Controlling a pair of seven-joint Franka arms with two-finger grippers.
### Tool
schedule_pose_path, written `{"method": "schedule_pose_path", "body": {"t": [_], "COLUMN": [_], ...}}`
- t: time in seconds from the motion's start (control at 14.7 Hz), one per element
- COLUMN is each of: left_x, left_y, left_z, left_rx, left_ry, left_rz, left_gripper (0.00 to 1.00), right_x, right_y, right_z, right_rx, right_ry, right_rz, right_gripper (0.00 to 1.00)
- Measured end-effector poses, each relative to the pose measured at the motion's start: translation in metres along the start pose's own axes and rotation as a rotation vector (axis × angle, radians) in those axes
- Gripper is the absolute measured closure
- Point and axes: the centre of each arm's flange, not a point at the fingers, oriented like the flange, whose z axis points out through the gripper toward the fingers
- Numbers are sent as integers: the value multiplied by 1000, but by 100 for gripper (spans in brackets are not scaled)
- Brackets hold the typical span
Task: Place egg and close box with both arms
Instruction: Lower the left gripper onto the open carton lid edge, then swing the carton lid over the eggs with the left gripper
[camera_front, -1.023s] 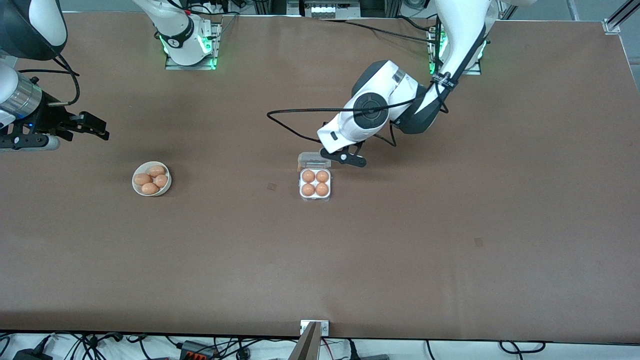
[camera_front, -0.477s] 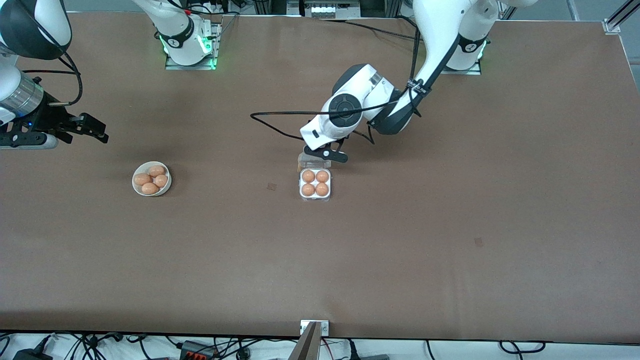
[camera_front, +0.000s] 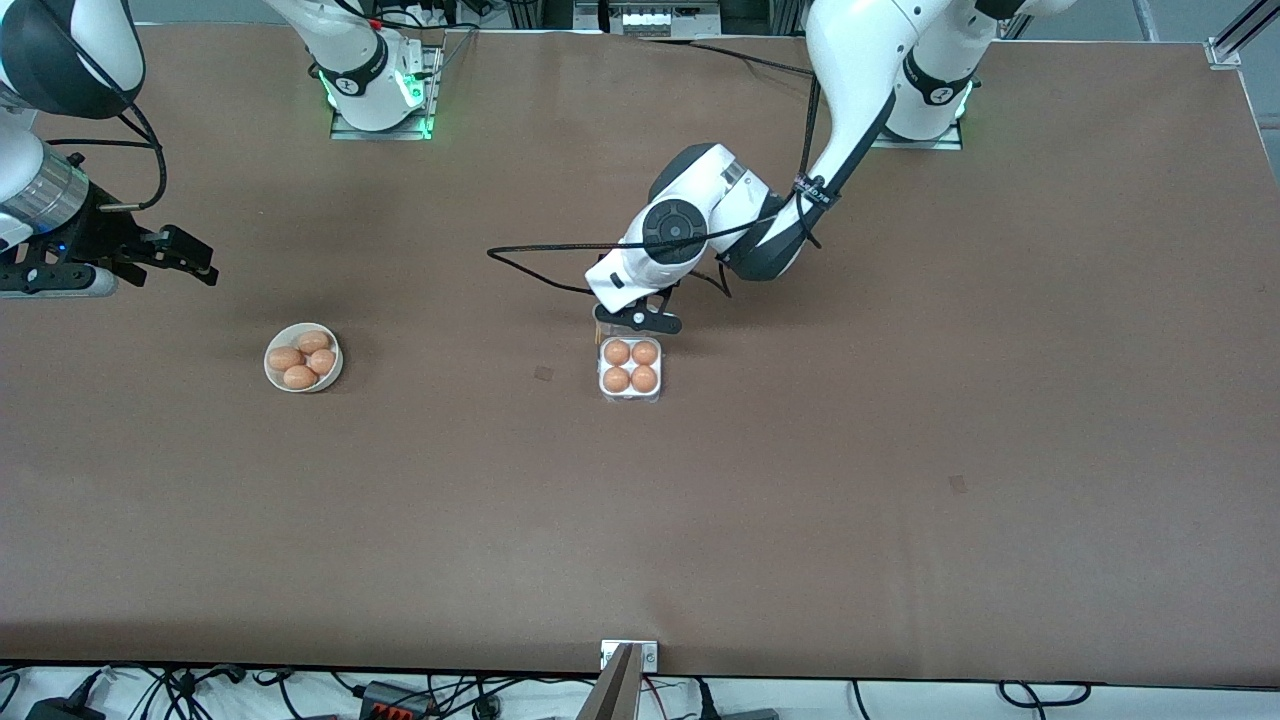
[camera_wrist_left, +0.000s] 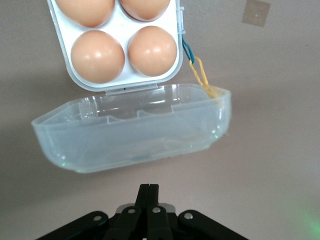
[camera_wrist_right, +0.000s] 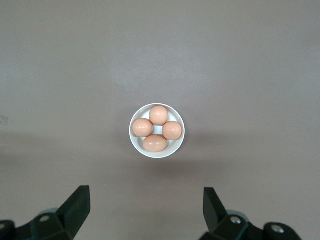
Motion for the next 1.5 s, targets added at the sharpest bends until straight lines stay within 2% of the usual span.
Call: {"method": "schedule_pose_path", "body": {"t": [0.89,1.5], "left_x": [10,32], "left_y": [-1,-8], "left_z": [7,-3], "left_rx": [-10,-21], "left_ry": [20,56], "left_rz": [-29,-51], "left_gripper": [99,99], "right_x": [-1,-1], "right_y": [-1,-2], "right_z": [2,3], "right_rx": [1,2], "right_ry": [-11,-12], "right_rz": [-2,-4], "right_gripper": [0,0]}}
